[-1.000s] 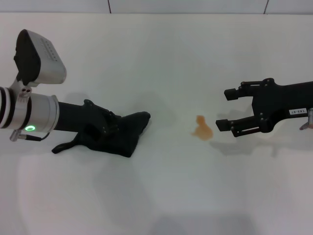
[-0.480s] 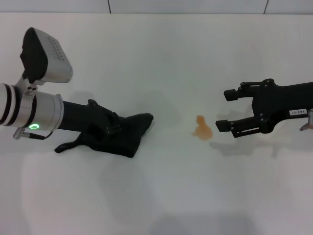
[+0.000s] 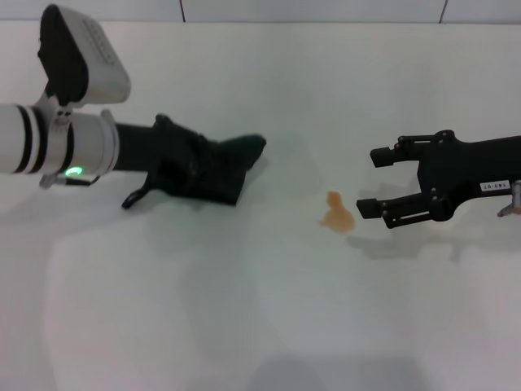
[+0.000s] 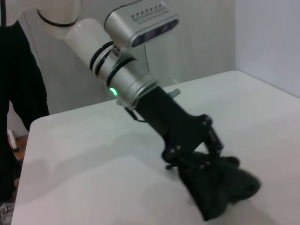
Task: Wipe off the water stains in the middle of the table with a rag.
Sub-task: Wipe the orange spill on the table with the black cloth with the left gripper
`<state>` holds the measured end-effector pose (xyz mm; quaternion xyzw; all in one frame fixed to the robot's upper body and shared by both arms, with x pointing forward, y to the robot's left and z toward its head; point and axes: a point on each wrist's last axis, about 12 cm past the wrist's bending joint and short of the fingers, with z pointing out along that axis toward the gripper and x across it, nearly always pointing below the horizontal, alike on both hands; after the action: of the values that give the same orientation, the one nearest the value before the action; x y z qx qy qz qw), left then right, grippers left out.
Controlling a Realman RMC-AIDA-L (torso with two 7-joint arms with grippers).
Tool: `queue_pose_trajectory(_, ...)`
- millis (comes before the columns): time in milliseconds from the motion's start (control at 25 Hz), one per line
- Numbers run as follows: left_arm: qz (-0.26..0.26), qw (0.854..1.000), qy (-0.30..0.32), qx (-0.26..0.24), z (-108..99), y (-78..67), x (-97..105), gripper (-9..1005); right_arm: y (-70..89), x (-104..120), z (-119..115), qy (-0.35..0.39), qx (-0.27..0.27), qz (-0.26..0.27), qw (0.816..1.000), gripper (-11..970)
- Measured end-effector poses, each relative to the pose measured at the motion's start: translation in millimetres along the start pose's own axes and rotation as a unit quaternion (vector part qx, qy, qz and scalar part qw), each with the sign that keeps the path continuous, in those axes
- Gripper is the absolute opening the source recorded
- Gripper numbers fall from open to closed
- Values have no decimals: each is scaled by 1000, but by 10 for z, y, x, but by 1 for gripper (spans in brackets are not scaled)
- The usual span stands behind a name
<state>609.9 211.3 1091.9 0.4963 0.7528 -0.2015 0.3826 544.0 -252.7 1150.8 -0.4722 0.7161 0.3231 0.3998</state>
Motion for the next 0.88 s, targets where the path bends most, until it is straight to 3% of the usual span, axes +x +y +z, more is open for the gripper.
queue_pose_trajectory(400, 42, 999, -13, -13, 323, 29, -248, 142, -17, -40, 11, -2, 2, -7, 1000, 841)
queue_pose_trajectory(680, 71, 996, -54, -4, 505, -47, -436, 141, -12, -46, 13, -2, -1, -9, 1000, 841)
queue_pose_trajectory(880, 80, 995, -63, 15, 607, -180, -475, 141, -2, -45, 26, 0, -4, -10, 1000, 841)
